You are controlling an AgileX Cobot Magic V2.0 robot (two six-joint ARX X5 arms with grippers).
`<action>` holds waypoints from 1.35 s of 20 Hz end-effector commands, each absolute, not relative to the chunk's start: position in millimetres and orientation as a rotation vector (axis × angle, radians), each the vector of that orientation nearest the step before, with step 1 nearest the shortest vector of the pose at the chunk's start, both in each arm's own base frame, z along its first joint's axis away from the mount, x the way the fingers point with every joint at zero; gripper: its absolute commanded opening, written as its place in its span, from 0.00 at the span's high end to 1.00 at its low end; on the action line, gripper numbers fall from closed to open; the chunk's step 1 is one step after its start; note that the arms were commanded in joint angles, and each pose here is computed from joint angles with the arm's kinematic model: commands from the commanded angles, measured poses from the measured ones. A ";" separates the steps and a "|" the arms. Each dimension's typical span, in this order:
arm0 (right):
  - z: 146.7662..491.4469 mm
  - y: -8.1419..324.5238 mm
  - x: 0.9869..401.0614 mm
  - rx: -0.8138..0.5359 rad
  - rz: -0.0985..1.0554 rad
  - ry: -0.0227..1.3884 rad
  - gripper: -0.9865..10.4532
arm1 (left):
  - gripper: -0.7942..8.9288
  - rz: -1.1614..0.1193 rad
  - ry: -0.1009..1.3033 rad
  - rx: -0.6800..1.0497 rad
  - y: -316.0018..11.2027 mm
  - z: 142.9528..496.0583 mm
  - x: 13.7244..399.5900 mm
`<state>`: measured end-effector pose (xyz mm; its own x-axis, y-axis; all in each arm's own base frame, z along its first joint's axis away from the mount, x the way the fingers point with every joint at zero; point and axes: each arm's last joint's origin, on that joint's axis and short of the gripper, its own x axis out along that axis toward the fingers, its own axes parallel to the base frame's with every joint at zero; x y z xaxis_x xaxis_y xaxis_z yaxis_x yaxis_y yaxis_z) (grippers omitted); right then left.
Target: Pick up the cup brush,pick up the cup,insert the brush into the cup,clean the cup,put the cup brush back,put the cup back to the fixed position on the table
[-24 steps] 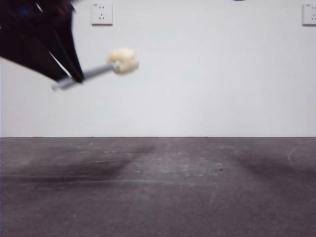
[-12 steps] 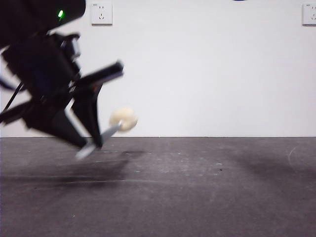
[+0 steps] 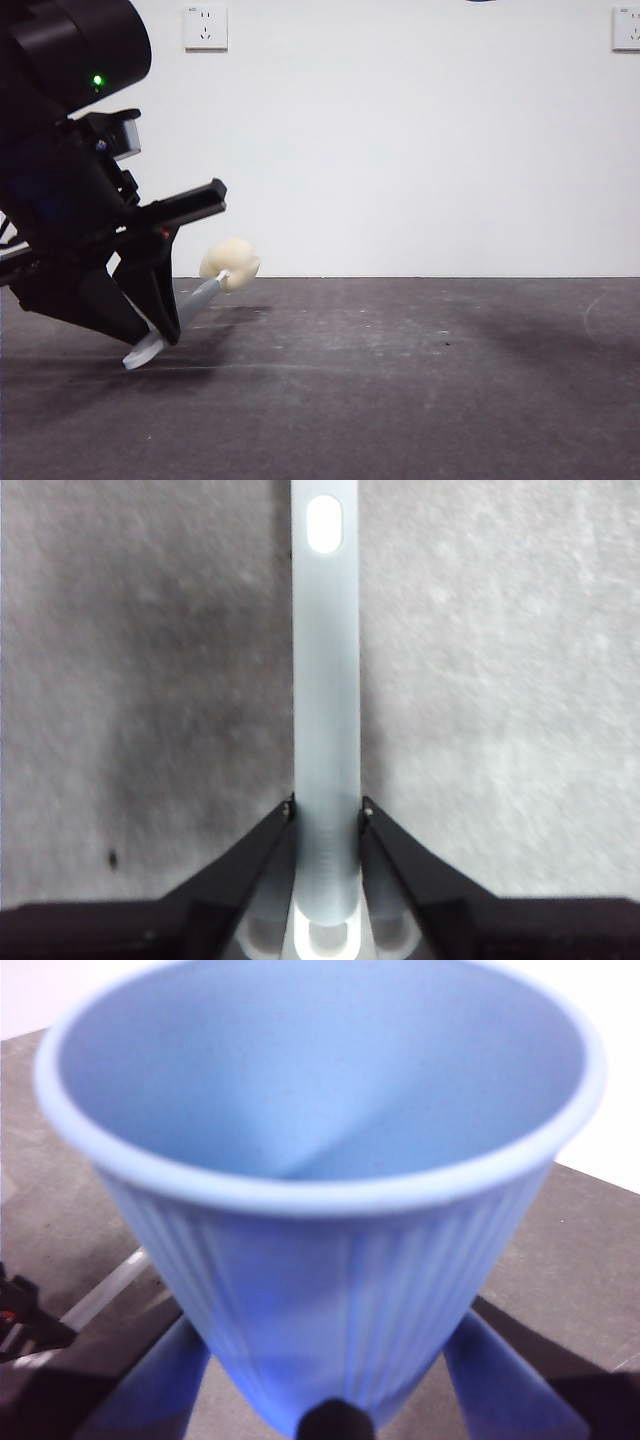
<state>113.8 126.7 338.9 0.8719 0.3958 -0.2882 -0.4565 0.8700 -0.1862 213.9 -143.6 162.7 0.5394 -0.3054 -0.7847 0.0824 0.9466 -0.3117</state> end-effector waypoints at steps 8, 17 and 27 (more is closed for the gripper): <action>340.6 126.7 113.5 -0.219 0.449 0.245 0.93 | 0.93 -0.237 1.033 -0.201 -146.3 142.8 218.9; 339.3 126.4 113.2 -0.222 0.448 0.257 0.93 | 0.52 -0.279 1.053 -0.273 -150.6 149.0 221.8; 337.2 128.9 115.2 -0.236 0.448 0.266 0.93 | 0.52 -0.334 0.931 -0.318 -146.7 188.6 216.0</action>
